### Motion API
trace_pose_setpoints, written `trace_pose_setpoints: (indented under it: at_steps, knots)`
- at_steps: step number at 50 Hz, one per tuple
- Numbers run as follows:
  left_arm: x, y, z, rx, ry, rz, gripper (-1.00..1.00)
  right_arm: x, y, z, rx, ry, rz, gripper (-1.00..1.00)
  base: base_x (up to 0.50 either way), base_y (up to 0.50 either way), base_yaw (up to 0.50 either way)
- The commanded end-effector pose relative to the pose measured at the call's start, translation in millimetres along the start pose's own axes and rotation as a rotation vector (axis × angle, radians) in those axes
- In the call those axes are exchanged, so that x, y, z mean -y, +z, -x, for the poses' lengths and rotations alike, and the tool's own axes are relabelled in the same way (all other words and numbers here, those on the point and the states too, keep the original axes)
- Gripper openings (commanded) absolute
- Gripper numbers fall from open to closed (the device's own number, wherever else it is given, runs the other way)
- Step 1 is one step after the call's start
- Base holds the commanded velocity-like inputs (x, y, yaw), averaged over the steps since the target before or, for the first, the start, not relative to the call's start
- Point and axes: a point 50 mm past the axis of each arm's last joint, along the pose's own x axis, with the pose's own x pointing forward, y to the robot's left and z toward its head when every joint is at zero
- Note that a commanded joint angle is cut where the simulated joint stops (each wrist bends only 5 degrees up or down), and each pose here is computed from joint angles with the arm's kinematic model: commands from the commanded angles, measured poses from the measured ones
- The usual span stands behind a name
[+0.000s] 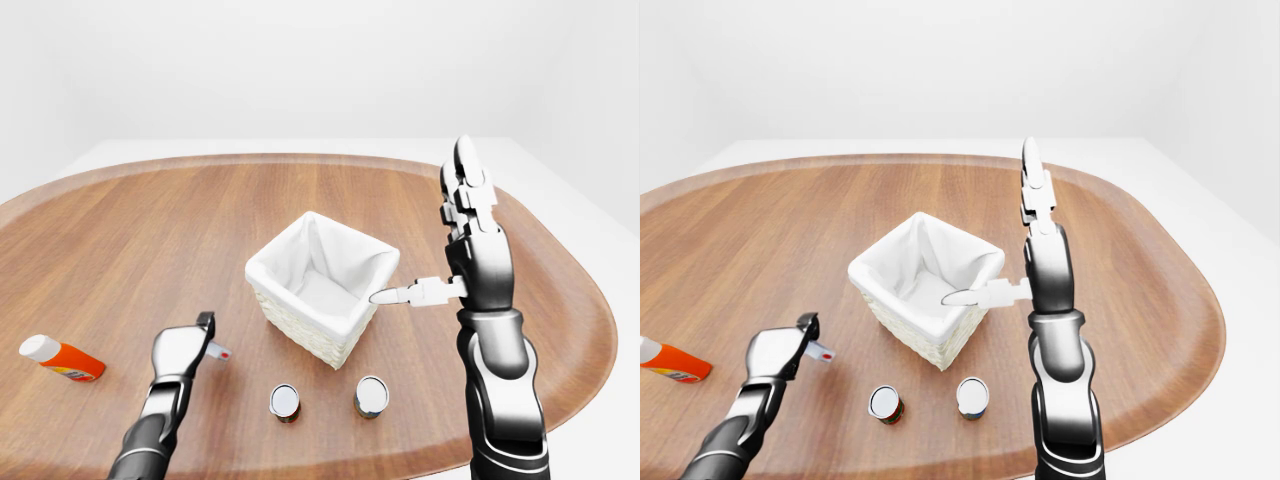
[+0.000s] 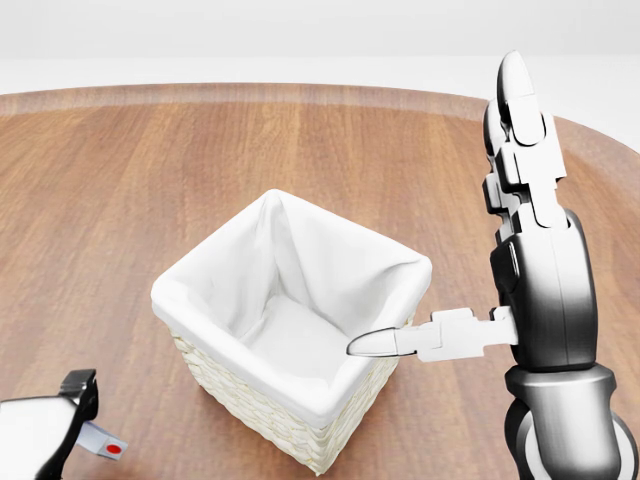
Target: Pick up the alphabet soup and the cream cheese box, and put them in the basket.
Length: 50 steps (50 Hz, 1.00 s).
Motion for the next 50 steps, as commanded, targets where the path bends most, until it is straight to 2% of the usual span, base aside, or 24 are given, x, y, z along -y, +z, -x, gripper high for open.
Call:
trace_pose_setpoints:
  at_steps: [1, 24, 27, 31, 35, 41, 45, 46, 50]
  knots:
    - [-26, 1, -1.5, -0.033, 0.148, 0.07, -1.0, 1, -1, 0, -0.003, -0.003, -0.002, 1.0, 0.0, 0.0, 0.0]
    - [-78, 4, -1.2, -0.055, 0.403, 0.141, -1.0, 0, 1, 0, 0.005, -0.003, -0.002, 1.0, 0.0, 0.0, 0.0]
    - [-91, 2, 0.3, -0.065, 0.465, 0.162, -1.0, 1, 0, 0, -0.001, -0.003, -0.003, 1.0, 0.0, 0.0, 0.0]
    - [-114, 1, 2.5, -0.072, 0.509, 0.205, -1.0, 1, 0, 0, 0.0, -0.003, -0.003, 1.0, 0.0, 0.0, 0.0]
    - [-132, 1, 3.1, -0.069, 0.534, 0.246, -1.0, 0, 0, 0, 0.001, -0.002, -0.003, 1.0, 0.0, 0.0, 0.0]
    - [-154, 6, 3.3, -0.038, 0.57, 0.263, -1.0, 0, 2, 0, 0.01, -0.001, -0.001, 1.0, 0.0, 0.0, 0.0]
    - [-161, 11, 2.3, -0.02, 0.578, 0.262, -1.0, 1, 3, 0, 0.012, -0.002, -0.001, 1.0, 0.0, 0.0, 0.0]
    - [-165, 16, -0.4, 0.002, 0.586, 0.229, -1.0, 1, 2, 0, 0.01, -0.003, -0.003, 1.0, 0.0, 0.0, 0.0]
    - [-181, 26, -3.6, 0.044, 0.611, 0.226, -1.0, 0, 1, 0, 0.005, 0.002, -0.001, 1.0, 0.0, 0.0, 0.0]
